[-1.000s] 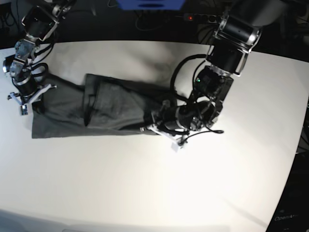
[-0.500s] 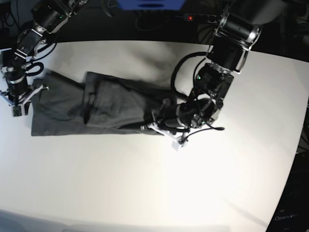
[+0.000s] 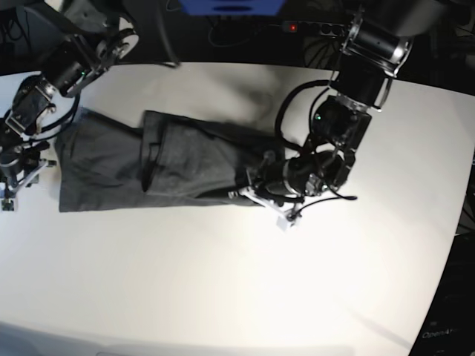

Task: Fold the T-shirt properly
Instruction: 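Hold the strip with the left gripper and release the right gripper, then regrasp the strip end with the right gripper beside the left gripper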

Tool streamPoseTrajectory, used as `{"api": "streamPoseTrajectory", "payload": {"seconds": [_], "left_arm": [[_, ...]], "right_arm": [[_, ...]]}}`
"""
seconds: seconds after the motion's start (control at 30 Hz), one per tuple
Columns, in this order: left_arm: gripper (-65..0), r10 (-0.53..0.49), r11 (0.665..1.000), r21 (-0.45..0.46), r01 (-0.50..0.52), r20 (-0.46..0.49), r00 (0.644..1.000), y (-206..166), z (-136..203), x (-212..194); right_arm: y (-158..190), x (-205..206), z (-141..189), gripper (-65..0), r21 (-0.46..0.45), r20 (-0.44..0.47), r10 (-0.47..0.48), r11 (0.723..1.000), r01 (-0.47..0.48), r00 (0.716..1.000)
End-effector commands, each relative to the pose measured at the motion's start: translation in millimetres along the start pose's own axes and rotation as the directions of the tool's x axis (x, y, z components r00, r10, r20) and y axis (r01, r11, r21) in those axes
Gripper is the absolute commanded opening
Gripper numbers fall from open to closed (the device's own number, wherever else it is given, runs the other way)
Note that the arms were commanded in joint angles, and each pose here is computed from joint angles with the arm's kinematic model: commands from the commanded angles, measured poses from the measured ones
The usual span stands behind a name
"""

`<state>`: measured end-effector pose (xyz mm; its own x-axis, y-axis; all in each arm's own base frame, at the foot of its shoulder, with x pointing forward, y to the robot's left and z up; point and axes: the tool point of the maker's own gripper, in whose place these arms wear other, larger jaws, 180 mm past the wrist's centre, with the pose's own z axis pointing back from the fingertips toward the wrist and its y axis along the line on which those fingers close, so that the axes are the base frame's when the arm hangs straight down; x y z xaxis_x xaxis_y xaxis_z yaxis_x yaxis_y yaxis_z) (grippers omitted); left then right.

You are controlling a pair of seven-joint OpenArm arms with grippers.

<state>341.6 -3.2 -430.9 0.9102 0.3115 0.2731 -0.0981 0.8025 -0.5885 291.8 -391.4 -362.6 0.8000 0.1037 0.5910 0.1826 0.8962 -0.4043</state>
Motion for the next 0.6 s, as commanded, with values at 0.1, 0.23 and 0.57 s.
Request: {"api": "streamPoseTrajectory", "payload": {"seconds": [0.1,0.23,0.57], "left_arm": [[-56.6,-0.012,1.000,0.013,0.011,0.024,1.000,0.4,3.4,10.3],[-56.6,-0.013,1.000,0.010,0.013,0.028,1.000,-0.7,4.1,11.9],[-56.6,-0.013,1.000,0.010,0.013,0.030,0.999,-0.7,4.1,12.1]], "right_arm": [[-25.7,4.2,6.9,-30.6,-0.057,-0.119,-0.080,0.996,0.074,0.990],[-37.3,-5.8,16.6,-23.6,-0.080,-0.280,-0.123,0.991,0.105,0.952],[-24.5,-9.3,10.3,-19.4,0.087,-0.329,-0.170,0.974,0.209,0.929]]}}
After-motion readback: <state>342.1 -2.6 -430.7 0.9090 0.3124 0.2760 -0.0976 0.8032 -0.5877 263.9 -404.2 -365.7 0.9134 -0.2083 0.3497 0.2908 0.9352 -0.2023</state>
